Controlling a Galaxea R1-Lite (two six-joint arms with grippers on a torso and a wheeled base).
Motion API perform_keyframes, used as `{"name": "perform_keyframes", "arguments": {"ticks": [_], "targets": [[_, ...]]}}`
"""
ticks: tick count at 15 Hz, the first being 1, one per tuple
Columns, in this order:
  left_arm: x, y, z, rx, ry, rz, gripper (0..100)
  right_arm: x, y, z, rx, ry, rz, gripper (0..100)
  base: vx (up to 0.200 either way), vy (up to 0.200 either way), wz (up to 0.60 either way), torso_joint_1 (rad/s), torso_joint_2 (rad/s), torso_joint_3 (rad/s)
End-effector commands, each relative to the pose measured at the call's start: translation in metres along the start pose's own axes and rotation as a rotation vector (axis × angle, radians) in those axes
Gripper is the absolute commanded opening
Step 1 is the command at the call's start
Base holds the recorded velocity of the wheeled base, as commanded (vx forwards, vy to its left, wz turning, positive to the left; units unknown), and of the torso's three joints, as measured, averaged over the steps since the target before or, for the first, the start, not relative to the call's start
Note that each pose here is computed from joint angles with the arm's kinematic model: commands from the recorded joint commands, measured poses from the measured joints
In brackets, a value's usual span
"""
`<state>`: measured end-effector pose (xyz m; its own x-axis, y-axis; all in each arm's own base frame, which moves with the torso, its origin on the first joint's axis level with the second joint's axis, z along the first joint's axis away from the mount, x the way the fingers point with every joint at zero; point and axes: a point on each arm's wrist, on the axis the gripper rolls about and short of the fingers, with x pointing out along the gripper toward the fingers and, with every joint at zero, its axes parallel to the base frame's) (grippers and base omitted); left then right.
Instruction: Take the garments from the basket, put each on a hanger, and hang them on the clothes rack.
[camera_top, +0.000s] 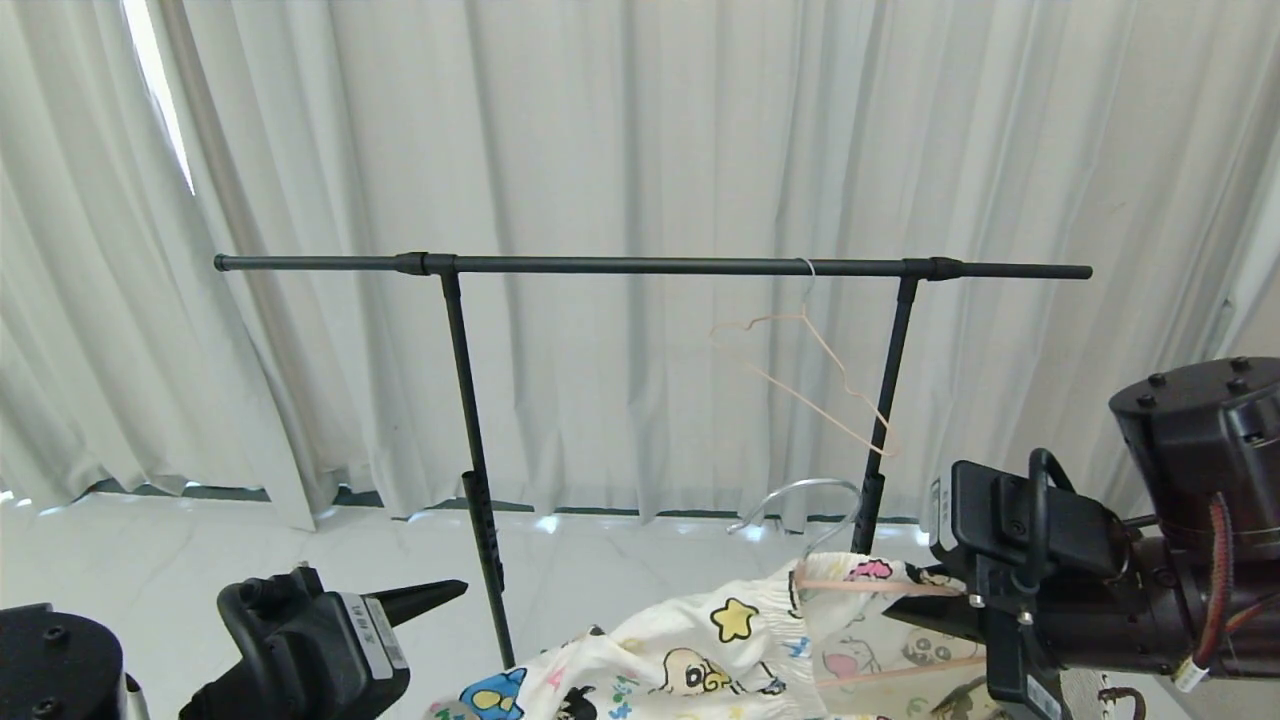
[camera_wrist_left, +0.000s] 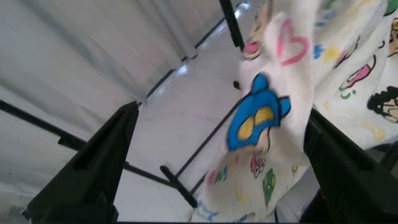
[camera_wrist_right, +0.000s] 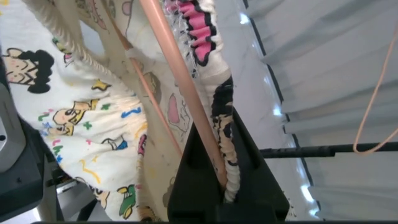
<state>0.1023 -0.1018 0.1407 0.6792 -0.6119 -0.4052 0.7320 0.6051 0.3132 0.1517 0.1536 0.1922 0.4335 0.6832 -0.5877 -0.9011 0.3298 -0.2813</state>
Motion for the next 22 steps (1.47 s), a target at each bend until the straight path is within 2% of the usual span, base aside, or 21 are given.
{"name": "perform_keyframes", "arguments": {"ticks": [1, 3, 4, 6, 8, 9, 13, 18, 19, 22], "targets": [[-0.003, 0.003, -0.002, -0.012, -0.001, 0.027, 100, -0.007, -0.002, -0.001, 0.004, -0.012, -0.02, 0, 0.0, 0.0, 0.0, 0.0, 0.0, 0.0], [-0.001, 0.004, -0.011, -0.027, 0.041, 0.033, 100, -0.009, -0.004, -0.002, 0.012, -0.012, -0.036, 0, 0.0, 0.0, 0.0, 0.0, 0.0, 0.0], [-0.001, 0.004, -0.012, -0.032, 0.041, 0.025, 100, -0.01, -0.006, -0.003, 0.017, -0.012, -0.045, 0, 0.0, 0.0, 0.0, 0.0, 0.0, 0.0], [-0.006, 0.008, 0.006, -0.068, -0.069, -0.04, 100, -0.012, -0.007, -0.004, 0.021, -0.012, -0.053, 0, 0.0, 0.0, 0.0, 0.0, 0.0, 0.0], [-0.011, 0.008, 0.006, -0.075, -0.1, -0.076, 100, -0.013, -0.008, -0.004, 0.023, -0.011, -0.055, 0, 0.0, 0.0, 0.0, 0.0, 0.0, 0.0], [-0.013, 0.007, 0.002, -0.078, -0.093, -0.072, 100, -0.013, -0.008, -0.004, 0.024, -0.01, -0.057, 0, 0.0, 0.0, 0.0, 0.0, 0.0, 0.0], [-0.016, 0.008, -0.031, -0.125, 0.028, -0.018, 100, -0.016, -0.01, -0.004, 0.028, -0.018, -0.071, 0, 0.0, 0.0, 0.0, 0.0, 0.0, 0.0], [0.008, 0.013, -0.029, -0.14, 0.111, -0.038, 100, -0.024, -0.008, 0.0, -0.03, -0.073, -0.039, 0, 0.0, 0.0, 0.0, 0.0, 0.0, 0.0], [0.01, 0.014, -0.029, -0.143, 0.118, -0.038, 0, -0.025, -0.007, 0.0, -0.033, -0.077, -0.04, 0, 0.0, 0.0, 0.0, 0.0, 0.0, 0.0], [0.01, 0.019, -0.032, -0.159, 0.136, -0.004, 0, -0.028, -0.01, -0.001, -0.018, -0.076, -0.058, 0, 0.0, 0.0, 0.0, 0.0, 0.0, 0.0]]}}
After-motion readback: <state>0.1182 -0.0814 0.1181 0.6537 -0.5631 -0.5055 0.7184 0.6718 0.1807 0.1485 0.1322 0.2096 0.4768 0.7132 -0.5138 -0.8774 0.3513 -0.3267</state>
